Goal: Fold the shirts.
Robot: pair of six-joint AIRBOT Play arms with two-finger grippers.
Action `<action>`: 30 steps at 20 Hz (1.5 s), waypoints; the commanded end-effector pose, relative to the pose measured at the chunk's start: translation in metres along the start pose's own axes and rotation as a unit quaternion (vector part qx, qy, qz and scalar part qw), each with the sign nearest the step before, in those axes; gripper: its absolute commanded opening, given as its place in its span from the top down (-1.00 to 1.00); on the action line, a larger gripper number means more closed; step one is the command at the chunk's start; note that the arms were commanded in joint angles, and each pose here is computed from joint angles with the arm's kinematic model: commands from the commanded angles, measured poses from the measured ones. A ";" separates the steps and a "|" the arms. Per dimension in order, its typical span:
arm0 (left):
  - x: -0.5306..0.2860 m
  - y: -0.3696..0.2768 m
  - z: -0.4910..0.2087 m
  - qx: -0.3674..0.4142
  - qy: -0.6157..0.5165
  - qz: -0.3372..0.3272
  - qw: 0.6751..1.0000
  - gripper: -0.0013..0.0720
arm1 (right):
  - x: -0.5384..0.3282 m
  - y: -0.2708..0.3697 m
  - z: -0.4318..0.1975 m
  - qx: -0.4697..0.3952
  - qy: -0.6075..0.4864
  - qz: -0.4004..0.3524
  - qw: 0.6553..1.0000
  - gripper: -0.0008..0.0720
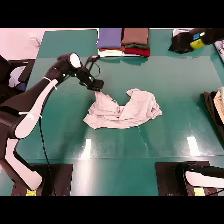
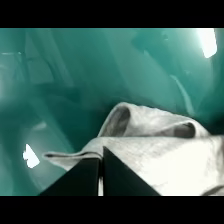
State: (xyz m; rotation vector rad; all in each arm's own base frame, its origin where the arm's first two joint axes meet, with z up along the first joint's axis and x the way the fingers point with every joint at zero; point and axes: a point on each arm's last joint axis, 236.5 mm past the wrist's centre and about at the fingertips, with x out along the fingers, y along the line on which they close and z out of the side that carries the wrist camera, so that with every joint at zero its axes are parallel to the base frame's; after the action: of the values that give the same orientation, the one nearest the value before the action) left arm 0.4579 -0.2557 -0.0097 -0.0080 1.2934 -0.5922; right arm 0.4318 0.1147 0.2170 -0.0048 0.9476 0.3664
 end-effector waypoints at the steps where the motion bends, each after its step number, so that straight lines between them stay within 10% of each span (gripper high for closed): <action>1: -0.043 0.012 0.023 0.013 -0.024 0.017 0.999 0.91 | 0.050 -0.010 -0.030 0.013 0.091 0.006 0.996 0.94; 2: -0.052 0.012 0.029 0.015 -0.033 0.018 0.999 0.91 | 0.068 -0.012 -0.038 0.018 0.115 0.010 0.993 0.92; 5: -0.067 0.009 0.040 0.030 -0.051 0.025 0.998 0.91 | 0.119 -0.015 -0.065 0.027 0.185 0.021 0.982 -0.37; 14: -0.067 0.011 0.038 0.035 -0.047 0.028 0.998 0.91 | 0.210 0.013 -0.131 -0.022 0.313 0.048 0.948 -0.44; 17: -0.067 0.011 0.038 0.035 -0.047 0.028 0.998 0.91 | 0.225 0.016 -0.134 -0.025 0.311 0.049 0.949 -0.32; 19: -0.067 0.011 0.037 0.035 -0.046 0.028 0.998 0.91 | 0.228 0.018 -0.127 -0.035 0.294 0.050 0.954 0.84; 20: -0.068 0.010 0.036 0.035 -0.043 0.028 0.998 0.91 | 0.225 0.019 -0.120 -0.038 0.280 0.049 0.958 0.94; 30: -0.360 -0.031 0.053 0.114 -0.352 0.178 0.912 0.91 | -0.043 -0.004 0.021 -0.054 -0.071 -0.041 0.995 0.94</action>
State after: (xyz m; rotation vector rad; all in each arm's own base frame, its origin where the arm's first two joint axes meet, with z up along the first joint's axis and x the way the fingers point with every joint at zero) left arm 0.4720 -0.1779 0.2457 0.1718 0.7327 -0.4352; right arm 0.4558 0.1279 0.1807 -0.1247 0.9777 0.3889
